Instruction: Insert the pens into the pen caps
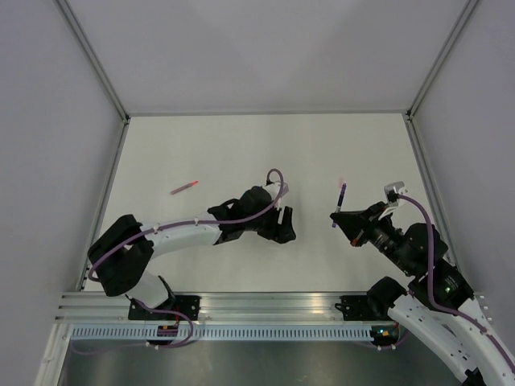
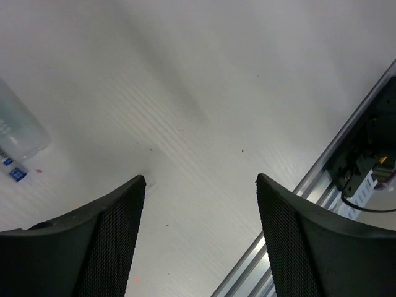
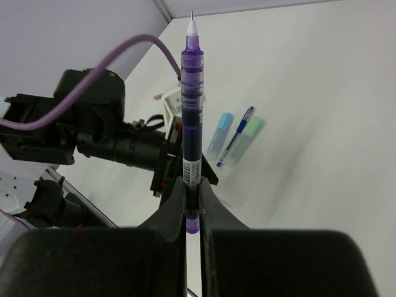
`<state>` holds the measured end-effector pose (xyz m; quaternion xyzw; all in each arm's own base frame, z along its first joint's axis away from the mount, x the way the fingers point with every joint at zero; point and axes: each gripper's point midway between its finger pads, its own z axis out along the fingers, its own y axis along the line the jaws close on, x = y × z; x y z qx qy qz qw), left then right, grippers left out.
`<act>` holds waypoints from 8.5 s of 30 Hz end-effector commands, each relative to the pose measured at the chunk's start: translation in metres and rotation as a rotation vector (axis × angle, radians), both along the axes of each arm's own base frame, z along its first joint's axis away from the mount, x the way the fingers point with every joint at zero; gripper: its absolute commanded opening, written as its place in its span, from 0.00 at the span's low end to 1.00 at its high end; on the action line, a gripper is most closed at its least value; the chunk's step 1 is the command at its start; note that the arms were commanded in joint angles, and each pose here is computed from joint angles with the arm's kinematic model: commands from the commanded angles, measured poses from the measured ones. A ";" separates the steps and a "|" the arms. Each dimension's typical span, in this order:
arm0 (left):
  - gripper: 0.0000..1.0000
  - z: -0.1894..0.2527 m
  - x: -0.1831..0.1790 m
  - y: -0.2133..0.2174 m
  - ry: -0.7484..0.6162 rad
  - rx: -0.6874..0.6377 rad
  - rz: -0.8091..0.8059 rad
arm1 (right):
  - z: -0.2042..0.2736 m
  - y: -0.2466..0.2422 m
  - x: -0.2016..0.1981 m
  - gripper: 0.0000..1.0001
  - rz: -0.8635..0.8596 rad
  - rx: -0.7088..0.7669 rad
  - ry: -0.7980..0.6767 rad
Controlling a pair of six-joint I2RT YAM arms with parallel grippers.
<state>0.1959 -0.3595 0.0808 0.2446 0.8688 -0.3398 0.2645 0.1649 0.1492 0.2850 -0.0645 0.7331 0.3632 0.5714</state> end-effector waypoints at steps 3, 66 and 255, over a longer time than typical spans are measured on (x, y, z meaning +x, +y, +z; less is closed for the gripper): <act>0.74 0.054 0.055 0.017 0.041 -0.090 0.308 | 0.013 -0.002 0.000 0.00 -0.013 0.023 -0.022; 0.70 -0.027 0.056 0.061 -0.157 0.594 0.058 | 0.022 -0.025 -0.033 0.00 0.002 0.051 -0.091; 0.02 0.241 0.025 0.029 -0.095 -0.516 0.389 | -0.059 0.116 -0.024 0.00 0.551 0.133 0.172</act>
